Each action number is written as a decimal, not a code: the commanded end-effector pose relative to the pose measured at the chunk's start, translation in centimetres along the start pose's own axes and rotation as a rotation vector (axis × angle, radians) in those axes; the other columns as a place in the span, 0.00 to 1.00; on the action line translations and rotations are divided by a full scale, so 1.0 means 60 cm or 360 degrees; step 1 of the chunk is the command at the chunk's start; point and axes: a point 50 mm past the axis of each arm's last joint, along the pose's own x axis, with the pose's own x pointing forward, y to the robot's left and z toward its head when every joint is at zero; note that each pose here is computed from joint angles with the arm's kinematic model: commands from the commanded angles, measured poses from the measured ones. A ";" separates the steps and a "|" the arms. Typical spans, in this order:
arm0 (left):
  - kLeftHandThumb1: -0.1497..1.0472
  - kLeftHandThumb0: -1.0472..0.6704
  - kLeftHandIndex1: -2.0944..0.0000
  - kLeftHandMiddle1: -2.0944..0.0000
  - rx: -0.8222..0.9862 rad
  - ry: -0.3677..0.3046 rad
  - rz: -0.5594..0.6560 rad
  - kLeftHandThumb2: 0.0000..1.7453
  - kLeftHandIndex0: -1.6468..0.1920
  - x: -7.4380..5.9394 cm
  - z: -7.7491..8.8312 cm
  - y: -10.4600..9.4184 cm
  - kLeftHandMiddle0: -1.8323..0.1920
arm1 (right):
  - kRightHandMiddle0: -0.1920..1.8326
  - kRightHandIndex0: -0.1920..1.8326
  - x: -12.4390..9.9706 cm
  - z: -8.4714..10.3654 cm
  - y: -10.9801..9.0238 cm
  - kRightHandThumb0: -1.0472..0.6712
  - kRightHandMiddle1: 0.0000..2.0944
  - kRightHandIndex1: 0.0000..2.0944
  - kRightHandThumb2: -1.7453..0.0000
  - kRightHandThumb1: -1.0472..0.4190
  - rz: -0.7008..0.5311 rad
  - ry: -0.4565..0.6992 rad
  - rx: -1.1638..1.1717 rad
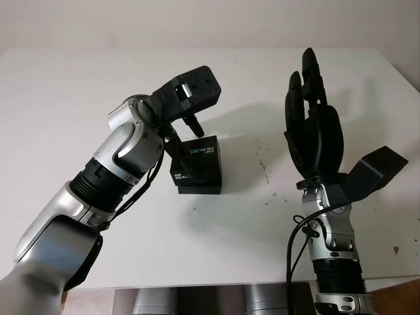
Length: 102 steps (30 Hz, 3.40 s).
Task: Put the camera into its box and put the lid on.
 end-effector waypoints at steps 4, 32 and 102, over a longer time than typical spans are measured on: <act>0.94 0.49 0.28 0.21 0.0063 -0.0011 -0.0094 0.03 0.80 0.004 -0.001 -0.025 0.70 | 0.04 0.01 0.005 0.006 0.002 0.15 0.03 0.03 0.80 0.00 0.0002 -0.0044 0.0011; 1.00 0.16 1.00 0.97 0.0235 -0.0102 -0.0541 0.07 1.00 -0.023 0.003 -0.066 1.00 | 0.05 0.02 0.004 0.006 0.001 0.15 0.03 0.03 0.81 0.00 -0.0018 -0.0048 0.0017; 1.00 0.12 1.00 1.00 -0.1076 -0.1064 0.0822 0.44 1.00 -0.040 -0.221 -0.021 1.00 | 0.02 0.00 0.022 -0.025 -0.011 0.15 0.02 0.02 0.71 0.00 0.0103 0.0156 -0.0188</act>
